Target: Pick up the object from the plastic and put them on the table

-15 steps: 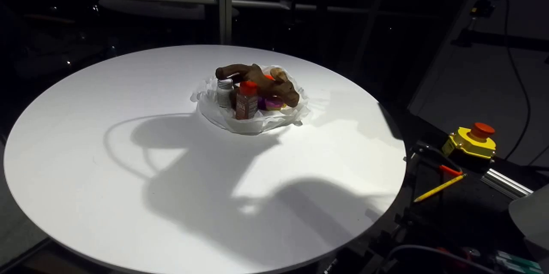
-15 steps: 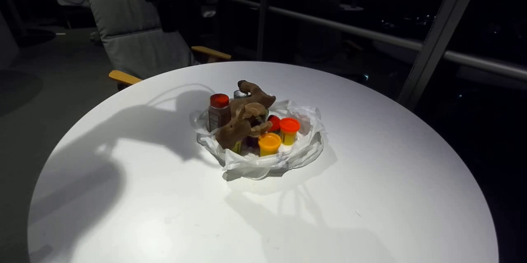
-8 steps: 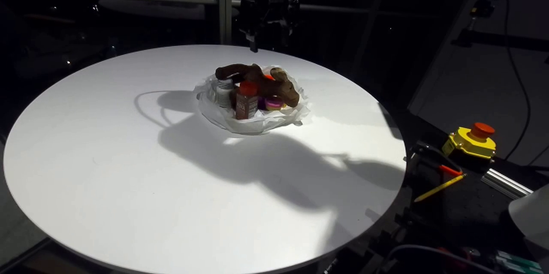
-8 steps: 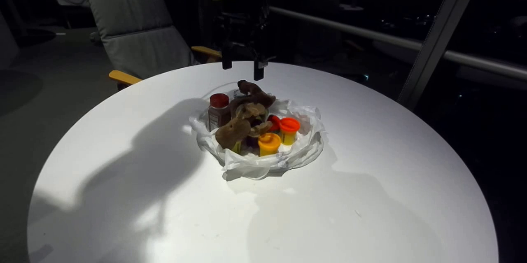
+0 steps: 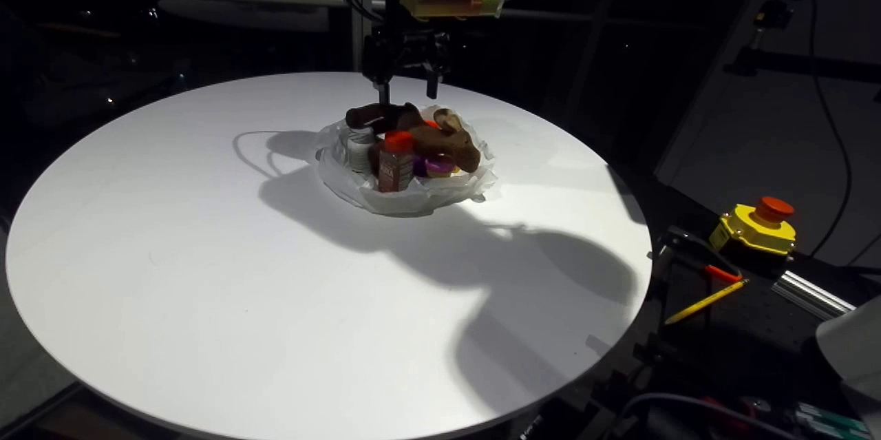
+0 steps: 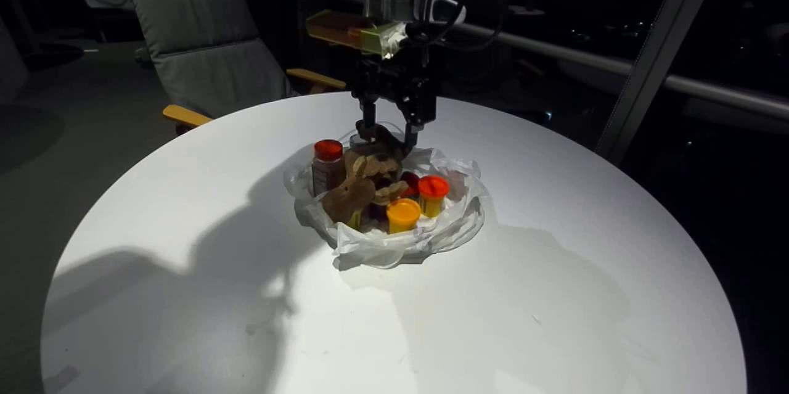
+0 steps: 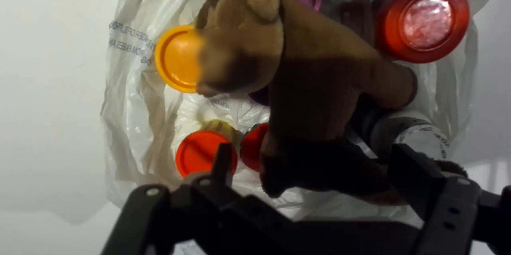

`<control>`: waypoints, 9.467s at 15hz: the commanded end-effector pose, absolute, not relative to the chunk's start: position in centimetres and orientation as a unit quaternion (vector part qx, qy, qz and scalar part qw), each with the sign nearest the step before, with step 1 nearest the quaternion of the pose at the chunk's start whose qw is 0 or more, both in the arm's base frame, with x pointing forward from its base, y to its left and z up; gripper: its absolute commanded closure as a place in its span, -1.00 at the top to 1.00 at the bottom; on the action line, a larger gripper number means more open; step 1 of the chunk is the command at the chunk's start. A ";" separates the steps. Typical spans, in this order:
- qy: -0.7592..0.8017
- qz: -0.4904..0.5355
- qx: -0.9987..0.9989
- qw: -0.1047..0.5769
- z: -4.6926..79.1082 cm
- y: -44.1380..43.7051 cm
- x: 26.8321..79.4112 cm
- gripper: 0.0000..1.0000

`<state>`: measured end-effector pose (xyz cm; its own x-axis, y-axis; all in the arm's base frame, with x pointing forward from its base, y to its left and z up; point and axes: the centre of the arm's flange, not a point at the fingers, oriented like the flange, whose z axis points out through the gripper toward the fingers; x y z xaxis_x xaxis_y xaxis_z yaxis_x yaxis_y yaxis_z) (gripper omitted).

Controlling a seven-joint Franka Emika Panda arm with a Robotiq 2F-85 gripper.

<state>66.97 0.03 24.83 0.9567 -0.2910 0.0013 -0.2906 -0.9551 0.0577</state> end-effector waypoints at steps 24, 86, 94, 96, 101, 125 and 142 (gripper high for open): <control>-0.255 0.138 0.957 -0.027 36.4 -4.2 58.2 -0.95; 0.004 -0.074 0.996 0.052 21.9 10.0 65.0 0.56; -0.011 -0.077 0.995 0.069 21.3 10.0 64.6 -0.50; -0.023 -0.069 0.994 0.077 22.2 10.1 64.1 -0.50; -0.038 -0.041 0.995 0.078 27.9 14.0 63.5 -0.50; -0.073 -0.009 0.997 0.016 22.7 24.6 66.7 0.94; -0.305 0.014 0.949 0.077 21.0 12.1 71.2 1.00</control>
